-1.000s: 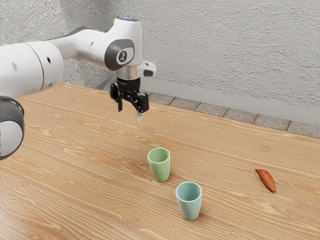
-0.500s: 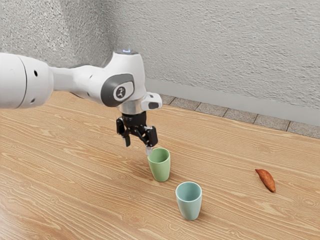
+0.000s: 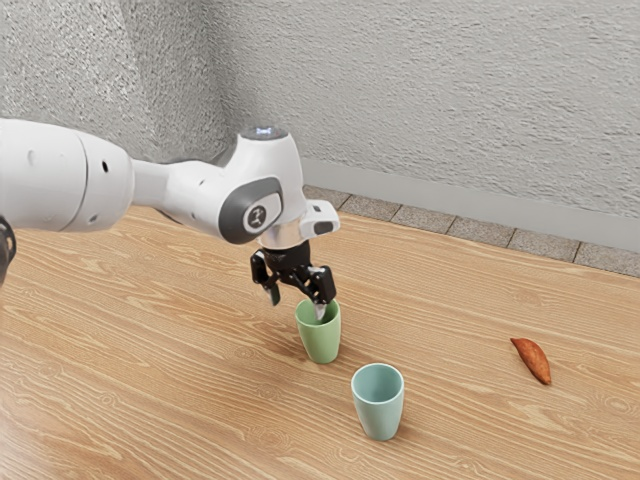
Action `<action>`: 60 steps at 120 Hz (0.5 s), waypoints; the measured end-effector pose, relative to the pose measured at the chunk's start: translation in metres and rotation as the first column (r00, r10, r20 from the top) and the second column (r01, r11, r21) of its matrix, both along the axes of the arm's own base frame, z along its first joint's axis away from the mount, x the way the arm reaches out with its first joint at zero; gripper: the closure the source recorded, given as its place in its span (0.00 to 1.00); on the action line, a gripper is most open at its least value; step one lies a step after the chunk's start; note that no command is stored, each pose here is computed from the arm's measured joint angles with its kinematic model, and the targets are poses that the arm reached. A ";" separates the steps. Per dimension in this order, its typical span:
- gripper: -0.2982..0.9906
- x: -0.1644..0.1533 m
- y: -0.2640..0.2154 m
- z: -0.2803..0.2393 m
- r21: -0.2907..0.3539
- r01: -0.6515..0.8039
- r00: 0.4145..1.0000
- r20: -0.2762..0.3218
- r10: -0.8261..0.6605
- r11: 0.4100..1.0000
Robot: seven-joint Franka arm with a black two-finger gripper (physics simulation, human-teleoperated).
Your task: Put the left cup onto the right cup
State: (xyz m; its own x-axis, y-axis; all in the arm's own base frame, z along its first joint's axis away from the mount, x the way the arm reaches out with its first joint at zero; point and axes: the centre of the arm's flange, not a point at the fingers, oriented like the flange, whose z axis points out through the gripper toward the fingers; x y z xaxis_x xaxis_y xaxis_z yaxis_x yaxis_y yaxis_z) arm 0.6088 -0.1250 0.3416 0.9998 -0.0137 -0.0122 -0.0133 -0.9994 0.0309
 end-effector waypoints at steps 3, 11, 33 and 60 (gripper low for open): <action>0.23 0.001 0.000 -0.001 0.000 -0.004 1.000 0.003 0.004 1.000; 0.23 0.003 0.000 -0.002 -0.001 -0.013 1.000 0.012 0.013 1.000; 0.23 0.007 0.005 -0.014 0.004 -0.039 0.999 0.018 0.039 0.999; 0.24 0.009 0.007 -0.019 0.007 -0.057 0.998 0.030 0.057 0.998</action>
